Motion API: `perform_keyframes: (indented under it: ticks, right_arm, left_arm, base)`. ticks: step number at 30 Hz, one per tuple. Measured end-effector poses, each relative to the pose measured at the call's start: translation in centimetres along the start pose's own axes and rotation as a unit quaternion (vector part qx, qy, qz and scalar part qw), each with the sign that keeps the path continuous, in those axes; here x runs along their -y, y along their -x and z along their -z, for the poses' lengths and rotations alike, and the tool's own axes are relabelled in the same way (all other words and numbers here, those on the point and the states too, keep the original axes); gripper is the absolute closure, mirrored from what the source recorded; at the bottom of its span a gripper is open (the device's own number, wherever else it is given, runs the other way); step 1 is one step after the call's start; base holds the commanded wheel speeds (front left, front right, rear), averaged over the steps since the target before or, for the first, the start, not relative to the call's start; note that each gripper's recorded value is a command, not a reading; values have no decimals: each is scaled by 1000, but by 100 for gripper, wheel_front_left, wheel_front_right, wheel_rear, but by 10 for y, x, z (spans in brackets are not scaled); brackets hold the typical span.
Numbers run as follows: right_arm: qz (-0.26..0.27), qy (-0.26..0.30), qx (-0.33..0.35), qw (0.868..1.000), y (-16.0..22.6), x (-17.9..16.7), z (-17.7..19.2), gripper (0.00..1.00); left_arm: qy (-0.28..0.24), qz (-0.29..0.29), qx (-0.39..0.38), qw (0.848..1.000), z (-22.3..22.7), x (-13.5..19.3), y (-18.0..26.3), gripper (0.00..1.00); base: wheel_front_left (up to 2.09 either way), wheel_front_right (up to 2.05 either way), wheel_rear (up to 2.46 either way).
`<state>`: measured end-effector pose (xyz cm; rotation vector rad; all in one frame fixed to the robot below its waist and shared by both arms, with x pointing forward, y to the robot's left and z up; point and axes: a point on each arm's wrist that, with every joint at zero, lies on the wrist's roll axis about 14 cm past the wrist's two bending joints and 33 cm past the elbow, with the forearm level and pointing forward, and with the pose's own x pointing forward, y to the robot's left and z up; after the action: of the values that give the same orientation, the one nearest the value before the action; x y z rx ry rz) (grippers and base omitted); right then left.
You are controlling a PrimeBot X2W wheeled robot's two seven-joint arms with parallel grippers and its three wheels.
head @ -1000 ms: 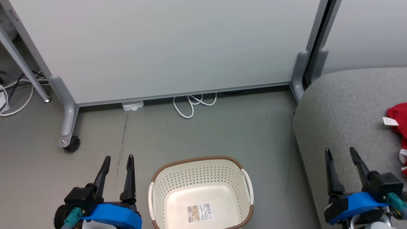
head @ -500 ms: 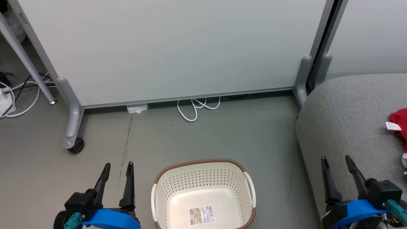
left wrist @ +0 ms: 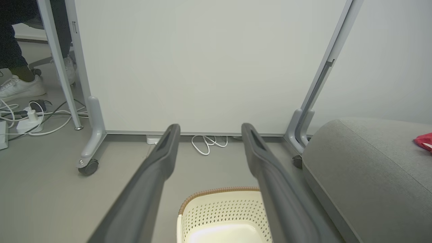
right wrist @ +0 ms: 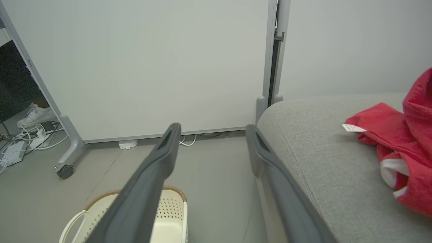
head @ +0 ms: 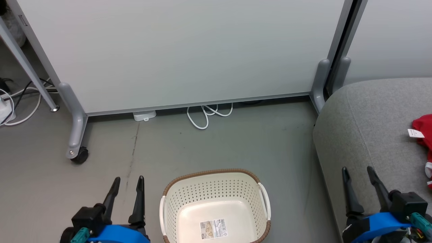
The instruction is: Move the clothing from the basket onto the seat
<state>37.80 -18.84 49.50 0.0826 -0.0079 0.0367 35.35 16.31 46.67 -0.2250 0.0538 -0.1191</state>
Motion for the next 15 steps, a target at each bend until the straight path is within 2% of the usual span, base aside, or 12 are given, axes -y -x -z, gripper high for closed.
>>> perform_keyframes:
  ticks: [1, 15]
  right_arm:
    - [0, 0, -2, 1000, 0, 0, 1, 100]
    - [13, -21, -98, 995, 26, 2, 60, 100]
  left_arm:
    - [2, -1, -3, 1000, 2, 0, 1, 100]
    - [33, -32, -104, 994, 68, -6, 38, 100]
  base:
    - [0, 0, 0]
    - [0, 0, 0]
